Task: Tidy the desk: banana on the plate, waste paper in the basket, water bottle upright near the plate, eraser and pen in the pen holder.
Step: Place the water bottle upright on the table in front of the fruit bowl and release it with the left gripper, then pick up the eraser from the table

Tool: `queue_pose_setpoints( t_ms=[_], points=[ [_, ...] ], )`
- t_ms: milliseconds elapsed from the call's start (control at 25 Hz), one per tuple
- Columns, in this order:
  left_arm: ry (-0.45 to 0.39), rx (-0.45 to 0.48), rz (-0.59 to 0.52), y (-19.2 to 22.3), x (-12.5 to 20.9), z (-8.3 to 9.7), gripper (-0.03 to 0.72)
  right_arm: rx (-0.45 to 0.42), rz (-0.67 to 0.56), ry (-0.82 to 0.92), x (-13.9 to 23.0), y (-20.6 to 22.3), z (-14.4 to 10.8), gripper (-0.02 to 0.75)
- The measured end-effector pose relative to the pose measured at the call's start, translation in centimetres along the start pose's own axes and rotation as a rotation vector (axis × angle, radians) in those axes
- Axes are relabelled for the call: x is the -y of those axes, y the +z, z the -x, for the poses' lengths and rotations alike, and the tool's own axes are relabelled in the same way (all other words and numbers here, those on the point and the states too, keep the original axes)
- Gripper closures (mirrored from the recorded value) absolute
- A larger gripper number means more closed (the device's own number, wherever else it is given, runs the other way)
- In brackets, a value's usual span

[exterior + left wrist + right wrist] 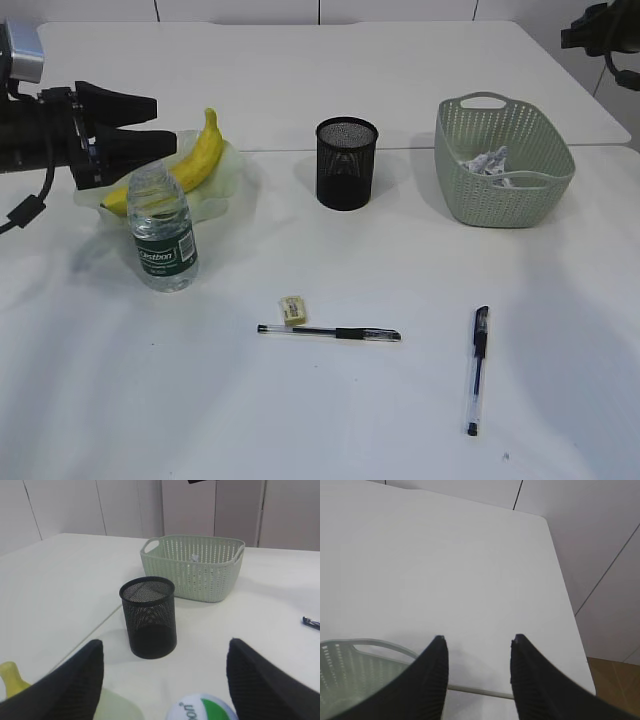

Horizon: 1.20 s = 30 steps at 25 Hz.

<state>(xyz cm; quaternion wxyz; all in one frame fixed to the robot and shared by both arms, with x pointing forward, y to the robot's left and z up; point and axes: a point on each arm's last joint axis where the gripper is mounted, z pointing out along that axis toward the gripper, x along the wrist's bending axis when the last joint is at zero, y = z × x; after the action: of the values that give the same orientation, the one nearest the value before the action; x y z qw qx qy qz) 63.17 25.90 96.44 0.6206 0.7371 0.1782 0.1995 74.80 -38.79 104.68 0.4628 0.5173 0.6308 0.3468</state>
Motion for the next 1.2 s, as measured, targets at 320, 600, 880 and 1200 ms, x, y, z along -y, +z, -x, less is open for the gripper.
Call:
queue_pose_setpoints(
  t_ms=[320, 600, 880, 1200],
  points=[
    [0.036, -0.012, 0.039, -0.6, -3.1, 0.0, 0.151, -0.002, 0.010, 0.056, -0.1, 0.0, 0.0, 0.423],
    [0.069, -0.019, 0.067, -1.3, -5.6, 0.5, 0.151, -0.090, -0.001, 0.107, 0.0, 0.0, -0.8, 0.423],
    [0.039, -0.037, 0.081, -1.9, -7.7, 1.0, 0.151, -0.259, -0.031, 0.102, -0.1, -0.6, -2.3, 0.423],
    [0.071, -0.151, 0.033, -2.9, -9.5, 0.8, 0.151, -0.507, -0.038, 0.061, -2.2, -3.5, -4.0, 0.423]
  ],
)
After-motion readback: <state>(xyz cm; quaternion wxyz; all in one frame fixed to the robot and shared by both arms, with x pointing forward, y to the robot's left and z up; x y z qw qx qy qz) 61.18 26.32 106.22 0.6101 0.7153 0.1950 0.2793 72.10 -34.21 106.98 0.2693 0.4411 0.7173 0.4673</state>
